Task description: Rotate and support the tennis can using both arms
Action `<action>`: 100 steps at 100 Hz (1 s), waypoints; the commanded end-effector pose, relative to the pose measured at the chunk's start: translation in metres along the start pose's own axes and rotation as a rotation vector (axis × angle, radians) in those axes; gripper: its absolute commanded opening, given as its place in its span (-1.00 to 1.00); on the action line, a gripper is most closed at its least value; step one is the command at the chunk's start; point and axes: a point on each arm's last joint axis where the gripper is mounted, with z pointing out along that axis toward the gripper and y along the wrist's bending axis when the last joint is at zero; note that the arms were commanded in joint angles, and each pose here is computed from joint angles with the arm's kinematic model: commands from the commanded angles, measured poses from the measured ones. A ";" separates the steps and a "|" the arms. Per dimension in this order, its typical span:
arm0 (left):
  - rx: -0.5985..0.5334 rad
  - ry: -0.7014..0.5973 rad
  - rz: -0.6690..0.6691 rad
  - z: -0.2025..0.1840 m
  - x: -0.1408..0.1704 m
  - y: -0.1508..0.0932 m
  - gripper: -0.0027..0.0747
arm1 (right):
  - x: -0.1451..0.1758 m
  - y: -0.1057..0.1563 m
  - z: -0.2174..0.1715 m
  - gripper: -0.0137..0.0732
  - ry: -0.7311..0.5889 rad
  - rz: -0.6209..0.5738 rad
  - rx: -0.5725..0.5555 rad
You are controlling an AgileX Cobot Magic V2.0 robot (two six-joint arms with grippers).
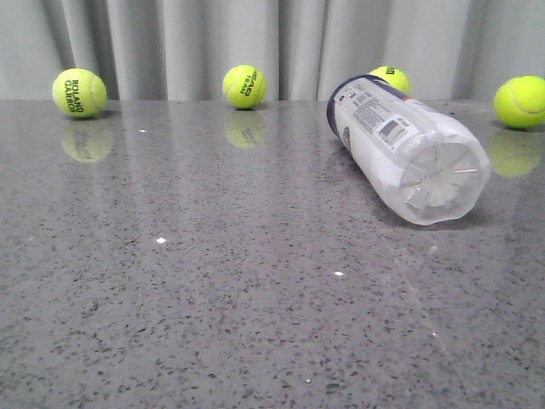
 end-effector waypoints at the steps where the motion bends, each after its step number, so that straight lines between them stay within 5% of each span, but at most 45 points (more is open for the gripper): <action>1: -0.007 -0.064 -0.007 -0.001 0.006 0.000 -0.98 | -0.014 0.001 -0.004 -0.84 -0.119 -0.008 -0.007; 100: -0.007 -0.064 -0.007 -0.001 0.006 0.000 -0.98 | -0.033 0.003 -0.006 -0.84 -0.133 -0.008 -0.008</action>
